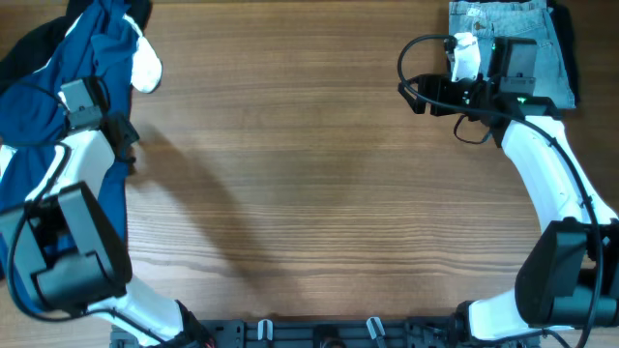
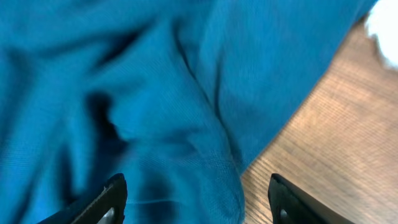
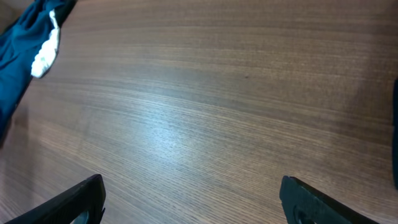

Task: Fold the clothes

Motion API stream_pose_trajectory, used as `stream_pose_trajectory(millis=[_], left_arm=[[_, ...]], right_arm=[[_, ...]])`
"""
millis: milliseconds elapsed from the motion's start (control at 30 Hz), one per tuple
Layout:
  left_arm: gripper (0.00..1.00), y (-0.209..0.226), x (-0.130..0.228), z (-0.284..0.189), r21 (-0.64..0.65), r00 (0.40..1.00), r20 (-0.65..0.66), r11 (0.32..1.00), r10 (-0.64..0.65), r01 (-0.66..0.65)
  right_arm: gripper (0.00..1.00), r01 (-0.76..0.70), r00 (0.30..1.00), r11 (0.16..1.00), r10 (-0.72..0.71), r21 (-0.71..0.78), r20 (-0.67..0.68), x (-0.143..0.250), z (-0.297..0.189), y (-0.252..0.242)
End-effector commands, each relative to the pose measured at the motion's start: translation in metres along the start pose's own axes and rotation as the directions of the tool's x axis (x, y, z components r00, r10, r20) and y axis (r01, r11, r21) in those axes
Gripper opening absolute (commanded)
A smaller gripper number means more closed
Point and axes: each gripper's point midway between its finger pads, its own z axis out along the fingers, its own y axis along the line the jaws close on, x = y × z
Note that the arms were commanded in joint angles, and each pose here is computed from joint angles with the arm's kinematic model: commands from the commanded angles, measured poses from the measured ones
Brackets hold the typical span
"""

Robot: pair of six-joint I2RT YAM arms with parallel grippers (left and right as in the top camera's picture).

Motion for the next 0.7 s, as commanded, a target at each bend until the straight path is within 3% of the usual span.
stream_pose_trajectory(millis=[0,67,167,333,433,567,667], left_arm=[[0.63,-0.008,0.013,0.017,0.015,0.998,-0.046,0.999,0.037,-0.036],[0.36,-0.008,0.015,0.018,0.014,0.998,-0.051,0.999,0.037,-0.036],[0.06,-0.009,0.014,0.017,0.015,0.999,-0.049,1.000,0.020,-0.020],[0.04,-0.036,-0.017,-0.036,0.076,0.998,0.053,0.997,0.018,-0.022],[0.04,-0.086,-0.062,-0.131,0.197,0.974,0.219,0.975,0.055,-0.099],[0.04,-0.165,-0.104,-0.280,0.472,0.874,0.484,0.853,-0.039,-0.223],[0.04,-0.200,-0.109,-0.341,0.625,0.830,0.528,0.744,-0.179,-0.237]], right_arm=[[0.90,0.007,1.000,1.000,-0.006,-0.023,0.017,-0.008,0.002,0.005],[0.88,0.010,1.000,1.000,-0.010,-0.023,0.024,-0.010,0.002,0.005],[0.87,0.009,1.000,1.000,-0.008,-0.023,0.027,-0.010,0.002,0.005],[0.76,-0.015,0.999,1.000,0.016,-0.024,0.043,-0.015,0.001,0.006],[0.70,-0.078,0.995,0.996,0.079,-0.033,0.056,-0.019,0.000,0.006],[0.64,-0.075,0.992,0.996,0.079,-0.044,0.093,-0.030,-0.017,0.016],[0.64,-0.060,0.987,0.998,0.064,-0.032,0.146,-0.042,-0.044,0.021]])
